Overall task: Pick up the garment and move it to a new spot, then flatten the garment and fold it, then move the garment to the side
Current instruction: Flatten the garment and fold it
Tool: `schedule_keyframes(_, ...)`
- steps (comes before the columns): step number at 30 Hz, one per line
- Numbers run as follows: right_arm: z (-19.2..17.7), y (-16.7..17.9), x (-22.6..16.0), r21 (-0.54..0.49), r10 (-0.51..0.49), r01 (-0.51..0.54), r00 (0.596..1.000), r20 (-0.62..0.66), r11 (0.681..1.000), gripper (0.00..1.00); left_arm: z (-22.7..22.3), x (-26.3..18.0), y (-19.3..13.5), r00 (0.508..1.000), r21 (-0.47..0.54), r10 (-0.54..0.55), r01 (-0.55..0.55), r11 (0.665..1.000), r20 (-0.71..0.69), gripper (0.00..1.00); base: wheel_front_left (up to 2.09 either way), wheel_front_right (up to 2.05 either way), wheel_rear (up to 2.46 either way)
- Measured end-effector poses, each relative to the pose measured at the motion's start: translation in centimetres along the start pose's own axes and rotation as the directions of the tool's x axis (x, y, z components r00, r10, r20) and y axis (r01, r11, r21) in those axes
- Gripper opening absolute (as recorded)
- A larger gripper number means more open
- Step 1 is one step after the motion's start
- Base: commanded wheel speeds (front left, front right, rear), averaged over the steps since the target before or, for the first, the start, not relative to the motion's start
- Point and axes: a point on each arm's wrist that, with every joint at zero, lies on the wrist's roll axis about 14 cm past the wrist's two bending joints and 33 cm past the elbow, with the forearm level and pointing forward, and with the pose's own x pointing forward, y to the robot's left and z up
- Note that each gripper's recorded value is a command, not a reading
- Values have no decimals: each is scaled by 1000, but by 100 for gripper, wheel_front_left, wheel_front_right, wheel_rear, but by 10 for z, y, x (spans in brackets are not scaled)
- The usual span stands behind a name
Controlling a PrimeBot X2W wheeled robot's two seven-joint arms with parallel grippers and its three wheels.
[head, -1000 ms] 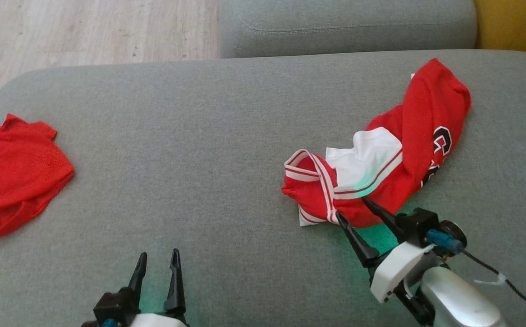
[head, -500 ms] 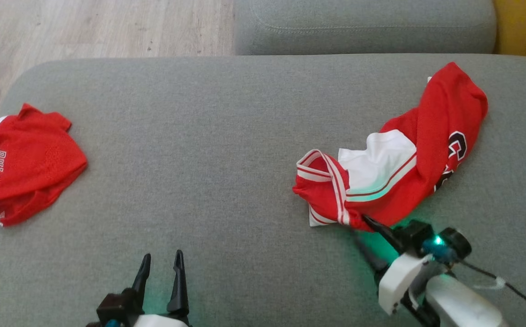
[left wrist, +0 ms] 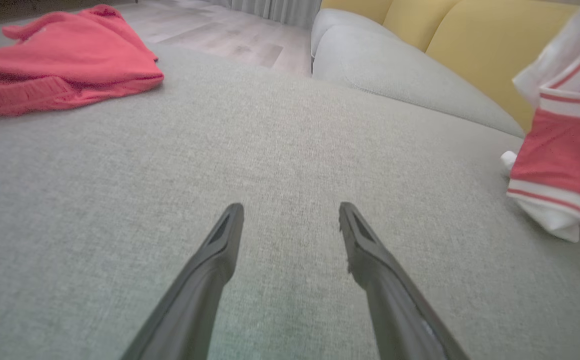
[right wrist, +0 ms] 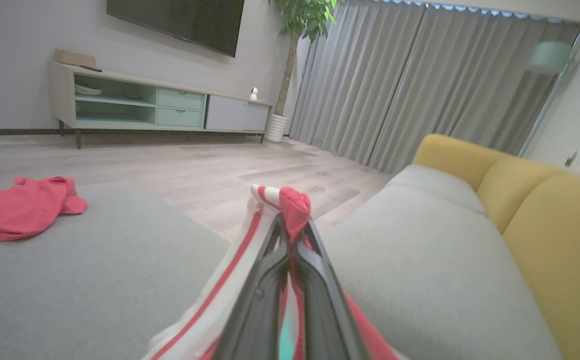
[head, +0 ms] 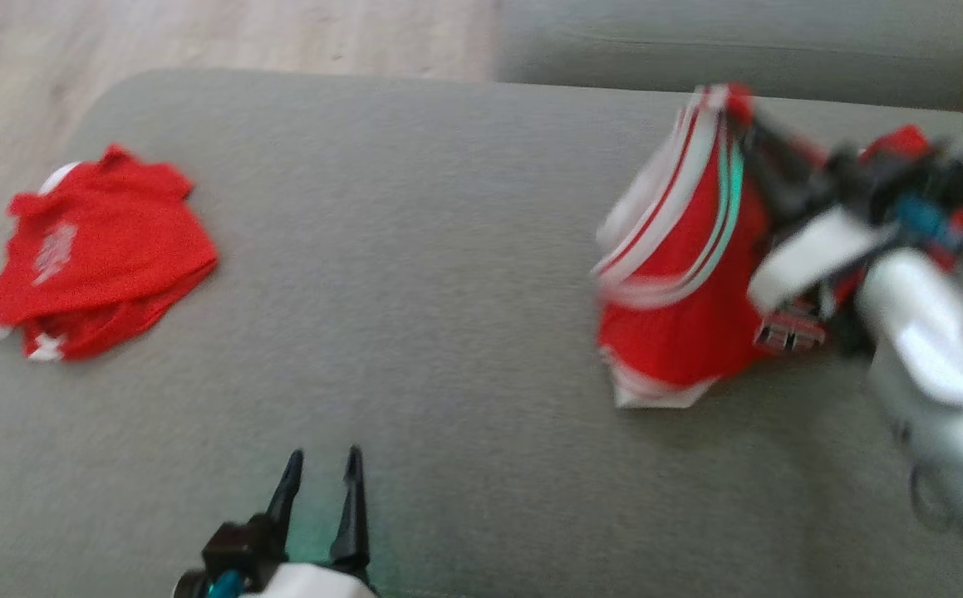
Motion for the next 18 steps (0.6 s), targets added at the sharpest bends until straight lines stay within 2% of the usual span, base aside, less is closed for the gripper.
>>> schedule_keyframes(6,45,-23,70,-131,14,-6,998,61,991,0,13,-3,4,999,2,7,-7,1000,39,100,0,0,0)
schedule_keyframes(10,40,-24,105,-157,14,-9,1000,27,988,0,10,-14,16,998,-10,59,-59,998,36,100,0,0,0)
schedule_keyframes(11,36,-26,112,-139,3,-1,1000,14,990,5,9,-17,20,996,-17,77,-76,997,35,100,0,0,0)
schedule_keyframes(12,30,-27,118,-127,-5,5,1000,-3,992,99,9,-20,24,995,-23,93,-92,995,34,100,0,0,0)
schedule_keyframes(18,-16,-2,134,-64,25,-33,993,-116,997,100,1,-22,31,992,-32,130,-129,991,6,100,0,0,0)
